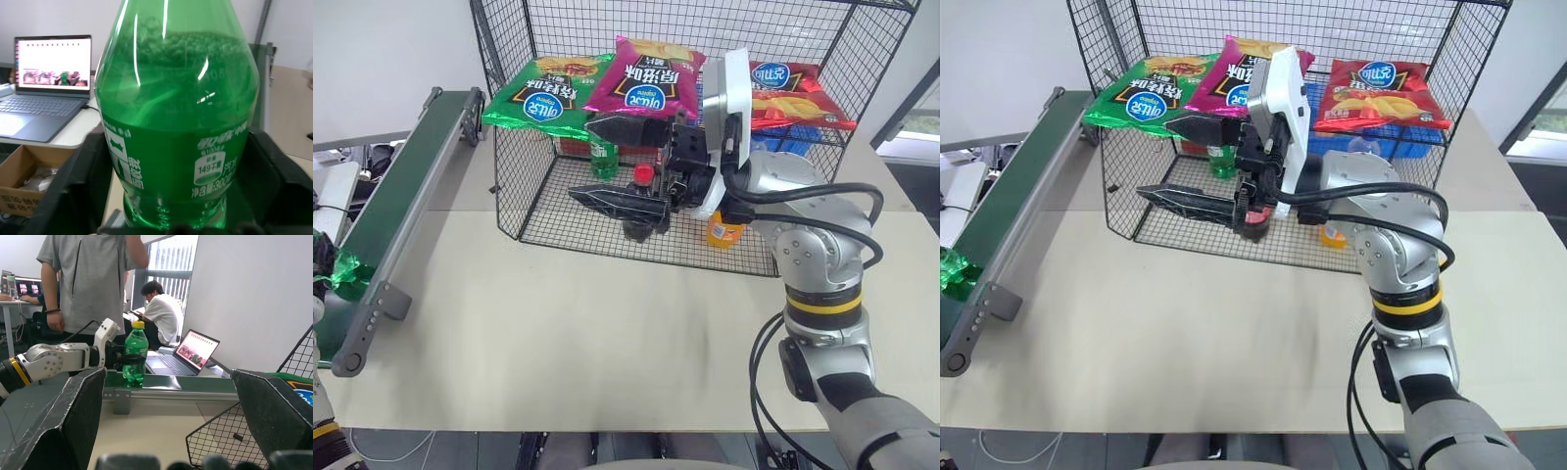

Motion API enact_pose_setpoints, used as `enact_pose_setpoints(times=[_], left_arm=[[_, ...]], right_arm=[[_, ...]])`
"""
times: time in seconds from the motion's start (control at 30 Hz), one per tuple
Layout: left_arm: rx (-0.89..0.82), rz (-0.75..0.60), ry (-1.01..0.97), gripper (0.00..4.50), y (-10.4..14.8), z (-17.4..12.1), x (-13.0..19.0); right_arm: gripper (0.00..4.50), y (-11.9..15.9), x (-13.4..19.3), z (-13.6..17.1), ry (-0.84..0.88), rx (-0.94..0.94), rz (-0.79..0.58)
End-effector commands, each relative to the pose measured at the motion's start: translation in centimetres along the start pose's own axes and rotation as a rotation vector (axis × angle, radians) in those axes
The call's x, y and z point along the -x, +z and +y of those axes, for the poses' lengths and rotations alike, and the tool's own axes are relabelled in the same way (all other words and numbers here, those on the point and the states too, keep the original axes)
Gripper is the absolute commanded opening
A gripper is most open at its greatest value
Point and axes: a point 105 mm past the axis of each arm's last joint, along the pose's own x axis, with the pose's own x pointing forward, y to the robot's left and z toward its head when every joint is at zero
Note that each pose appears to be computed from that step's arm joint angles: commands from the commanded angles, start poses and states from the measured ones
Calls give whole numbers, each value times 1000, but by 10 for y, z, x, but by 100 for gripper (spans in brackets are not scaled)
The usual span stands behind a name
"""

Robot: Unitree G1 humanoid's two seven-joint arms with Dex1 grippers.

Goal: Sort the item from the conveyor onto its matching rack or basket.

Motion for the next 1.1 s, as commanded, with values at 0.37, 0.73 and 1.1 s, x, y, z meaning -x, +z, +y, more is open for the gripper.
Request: enact_pose_setpoints(times=[0.37,0.73,1.1], left_arm=[[53,-121,-382,296,58,-82,13],[22,24,-957,296,27,-223,49],[26,-42,-960,296,-7,-290,23]], right_arm=[[450,7,13,-5,-53,72,27],[450,-32,42,0,-293,40,192],[450,-62,44,-6,-488,40,331]])
